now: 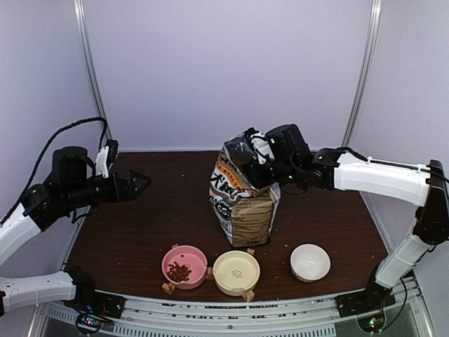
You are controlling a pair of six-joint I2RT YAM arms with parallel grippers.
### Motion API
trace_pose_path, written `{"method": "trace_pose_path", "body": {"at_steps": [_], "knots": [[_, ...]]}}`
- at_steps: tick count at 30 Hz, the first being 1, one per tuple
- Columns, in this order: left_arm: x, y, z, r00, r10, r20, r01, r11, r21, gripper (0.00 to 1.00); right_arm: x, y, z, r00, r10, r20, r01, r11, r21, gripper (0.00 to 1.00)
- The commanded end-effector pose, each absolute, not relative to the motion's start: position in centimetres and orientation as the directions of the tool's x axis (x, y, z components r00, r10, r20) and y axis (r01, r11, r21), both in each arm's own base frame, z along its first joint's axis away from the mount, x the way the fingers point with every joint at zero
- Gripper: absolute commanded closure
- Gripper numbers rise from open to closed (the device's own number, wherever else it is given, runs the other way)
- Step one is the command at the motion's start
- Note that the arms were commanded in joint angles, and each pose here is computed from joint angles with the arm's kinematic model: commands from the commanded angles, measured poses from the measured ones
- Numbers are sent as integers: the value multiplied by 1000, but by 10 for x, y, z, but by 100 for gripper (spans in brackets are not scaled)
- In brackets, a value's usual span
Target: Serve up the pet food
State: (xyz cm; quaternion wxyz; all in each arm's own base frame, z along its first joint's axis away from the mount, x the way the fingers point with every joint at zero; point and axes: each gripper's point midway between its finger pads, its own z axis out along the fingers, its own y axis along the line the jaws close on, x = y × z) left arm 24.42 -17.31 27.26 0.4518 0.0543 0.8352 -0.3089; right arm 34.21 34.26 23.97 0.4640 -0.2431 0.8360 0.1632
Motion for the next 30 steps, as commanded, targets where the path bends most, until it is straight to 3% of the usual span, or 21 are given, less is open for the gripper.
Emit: {"method": "trace_pose_path", "body": {"at_steps": [1, 21, 30], "knots": [[248, -173, 286, -542, -218, -812, 387, 793, -471, 2, 343, 341, 300, -360, -162, -919, -567, 820, 78, 100], [246, -170, 286, -537, -221, -814, 383, 796, -469, 2, 326, 321, 341, -289, -104, -952, -613, 784, 100, 100], [245, -170, 286, -539, -221, -813, 385, 793, -471, 2, 309, 322, 328, -246, -103, -964, -678, 729, 96, 100]]}}
